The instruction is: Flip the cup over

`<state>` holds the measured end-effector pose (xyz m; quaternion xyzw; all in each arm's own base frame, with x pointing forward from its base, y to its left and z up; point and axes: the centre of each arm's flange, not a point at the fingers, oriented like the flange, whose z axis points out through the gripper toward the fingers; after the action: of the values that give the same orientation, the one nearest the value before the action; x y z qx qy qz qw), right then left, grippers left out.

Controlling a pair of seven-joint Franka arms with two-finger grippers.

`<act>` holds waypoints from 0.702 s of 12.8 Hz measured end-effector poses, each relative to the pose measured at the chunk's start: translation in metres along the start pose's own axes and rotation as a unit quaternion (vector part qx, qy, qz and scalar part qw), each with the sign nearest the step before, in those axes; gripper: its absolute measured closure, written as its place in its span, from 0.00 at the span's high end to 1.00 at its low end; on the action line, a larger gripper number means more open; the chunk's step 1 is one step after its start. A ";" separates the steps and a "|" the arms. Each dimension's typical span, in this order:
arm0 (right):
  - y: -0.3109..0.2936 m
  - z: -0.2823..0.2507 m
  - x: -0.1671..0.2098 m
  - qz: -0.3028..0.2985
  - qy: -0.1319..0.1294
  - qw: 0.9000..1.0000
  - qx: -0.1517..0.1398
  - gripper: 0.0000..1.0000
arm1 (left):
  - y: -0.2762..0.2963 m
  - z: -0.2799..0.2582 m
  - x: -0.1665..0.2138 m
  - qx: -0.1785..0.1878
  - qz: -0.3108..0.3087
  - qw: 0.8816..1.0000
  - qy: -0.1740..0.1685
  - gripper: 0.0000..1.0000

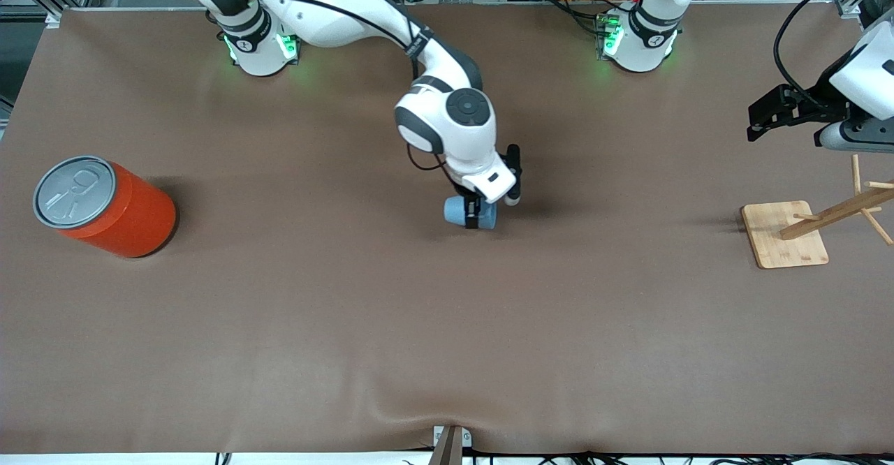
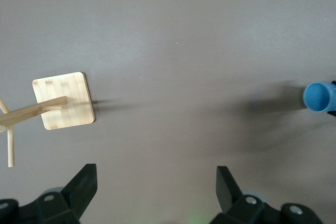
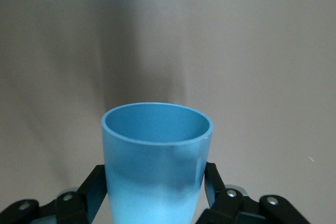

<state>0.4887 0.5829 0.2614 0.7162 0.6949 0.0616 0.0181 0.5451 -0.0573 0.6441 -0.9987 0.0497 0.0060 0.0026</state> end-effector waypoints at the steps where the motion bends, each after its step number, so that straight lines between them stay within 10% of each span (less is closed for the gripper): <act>1: -0.002 0.010 0.003 -0.002 0.002 1.000 0.000 0.80 | 0.000 0.000 0.000 0.000 0.000 1.000 0.000 1.00; 9: -0.013 0.044 0.009 -0.005 -0.001 1.000 -0.013 0.80 | -0.003 0.003 0.000 0.000 -0.003 1.000 -0.004 1.00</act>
<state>0.4808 0.5951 0.2172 0.7121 0.6980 0.0698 0.0278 0.5458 -0.0544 0.6410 -0.9988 0.0470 0.0097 0.0027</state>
